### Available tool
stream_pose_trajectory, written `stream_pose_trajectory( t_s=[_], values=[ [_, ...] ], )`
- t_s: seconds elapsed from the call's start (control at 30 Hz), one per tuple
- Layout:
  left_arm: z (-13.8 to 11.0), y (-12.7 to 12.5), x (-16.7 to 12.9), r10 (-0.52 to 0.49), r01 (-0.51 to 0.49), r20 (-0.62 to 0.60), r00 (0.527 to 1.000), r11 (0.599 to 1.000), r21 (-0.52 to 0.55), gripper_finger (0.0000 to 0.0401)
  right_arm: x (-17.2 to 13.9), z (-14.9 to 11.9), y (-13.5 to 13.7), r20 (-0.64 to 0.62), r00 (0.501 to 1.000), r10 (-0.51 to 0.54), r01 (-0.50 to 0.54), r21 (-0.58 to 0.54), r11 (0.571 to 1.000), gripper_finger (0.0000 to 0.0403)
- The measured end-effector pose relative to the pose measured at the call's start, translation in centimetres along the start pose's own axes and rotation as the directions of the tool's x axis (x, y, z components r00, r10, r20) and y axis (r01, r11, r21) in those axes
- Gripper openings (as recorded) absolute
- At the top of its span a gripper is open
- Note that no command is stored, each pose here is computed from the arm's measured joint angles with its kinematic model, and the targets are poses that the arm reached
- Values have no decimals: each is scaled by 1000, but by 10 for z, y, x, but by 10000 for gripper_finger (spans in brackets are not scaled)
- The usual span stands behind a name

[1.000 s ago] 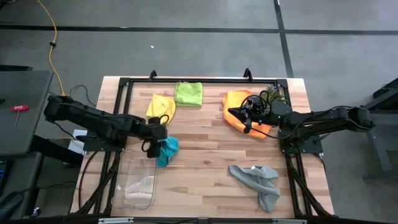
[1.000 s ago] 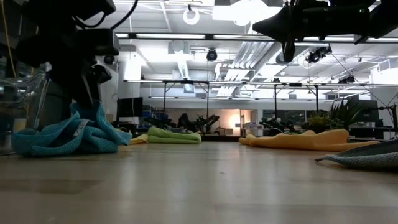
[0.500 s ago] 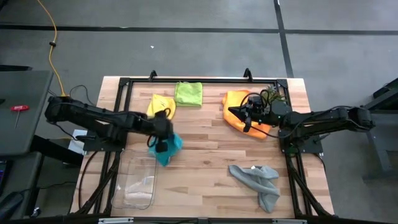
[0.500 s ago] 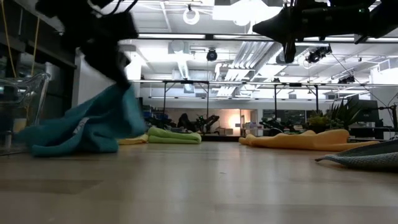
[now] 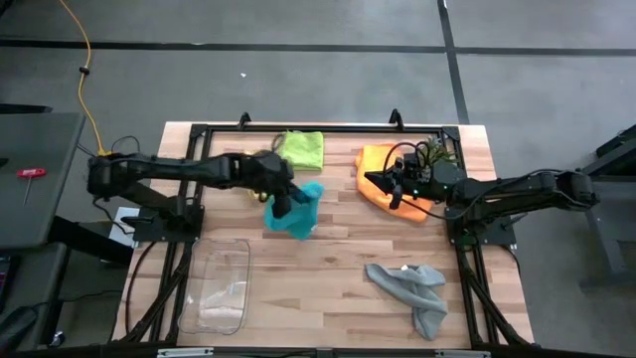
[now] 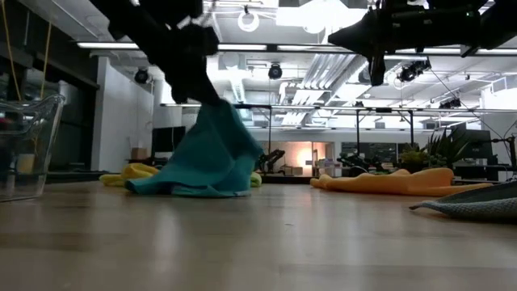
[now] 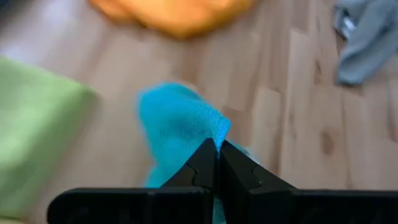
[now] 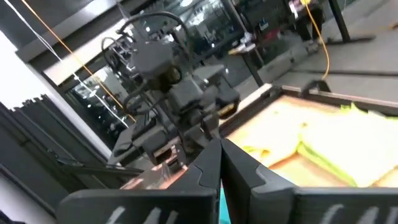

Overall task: Fold microfiber towels
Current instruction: Fold the blue microfiber towel

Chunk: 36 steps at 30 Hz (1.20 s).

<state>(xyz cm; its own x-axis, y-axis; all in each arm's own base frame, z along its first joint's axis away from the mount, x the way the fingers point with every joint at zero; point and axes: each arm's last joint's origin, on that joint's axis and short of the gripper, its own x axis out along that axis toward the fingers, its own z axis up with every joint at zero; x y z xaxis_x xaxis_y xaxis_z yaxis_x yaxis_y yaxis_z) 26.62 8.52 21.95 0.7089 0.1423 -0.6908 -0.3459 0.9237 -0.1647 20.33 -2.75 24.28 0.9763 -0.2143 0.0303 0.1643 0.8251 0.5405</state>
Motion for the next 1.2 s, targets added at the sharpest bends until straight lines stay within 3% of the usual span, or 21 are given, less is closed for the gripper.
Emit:
stream_pose_trajectory(
  t_s=[0.13,0.3,0.4,0.6,0.73,0.83,0.93,1.03,1.2],
  values=[
    [-9,-4,36,-66,65,-60,996,997,-29,0,4,-12,-4,-96,995,-20,23,27,999,22],
    [-18,-2,68,-38,32,-108,993,998,-52,0,18,-33,-2,-265,963,-49,52,6,999,88],
    [-8,4,78,-40,29,-108,993,995,-95,0,34,-40,1,-375,921,-106,93,-51,994,126],
    [34,-9,66,-305,273,-107,946,932,-238,0,62,-35,13,-516,853,-85,36,-104,994,157],
    [41,-27,60,-426,378,-156,891,887,-265,0,67,-28,19,-574,814,-94,-9,-174,985,158],
    [38,-33,64,-463,411,-168,870,871,-268,0,64,-24,21,-597,795,-111,-14,-201,980,158],
    [33,-24,79,-438,381,-177,881,880,-284,0,63,-22,23,-610,787,-89,-28,-179,983,158],
    [24,-1,106,-360,274,-184,915,887,-371,0,63,-23,23,-625,778,-64,-11,-115,993,158],
    [-5,24,147,-335,157,-267,903,839,-521,0,62,-26,25,-644,763,-58,37,-45,998,158]
  ],
)
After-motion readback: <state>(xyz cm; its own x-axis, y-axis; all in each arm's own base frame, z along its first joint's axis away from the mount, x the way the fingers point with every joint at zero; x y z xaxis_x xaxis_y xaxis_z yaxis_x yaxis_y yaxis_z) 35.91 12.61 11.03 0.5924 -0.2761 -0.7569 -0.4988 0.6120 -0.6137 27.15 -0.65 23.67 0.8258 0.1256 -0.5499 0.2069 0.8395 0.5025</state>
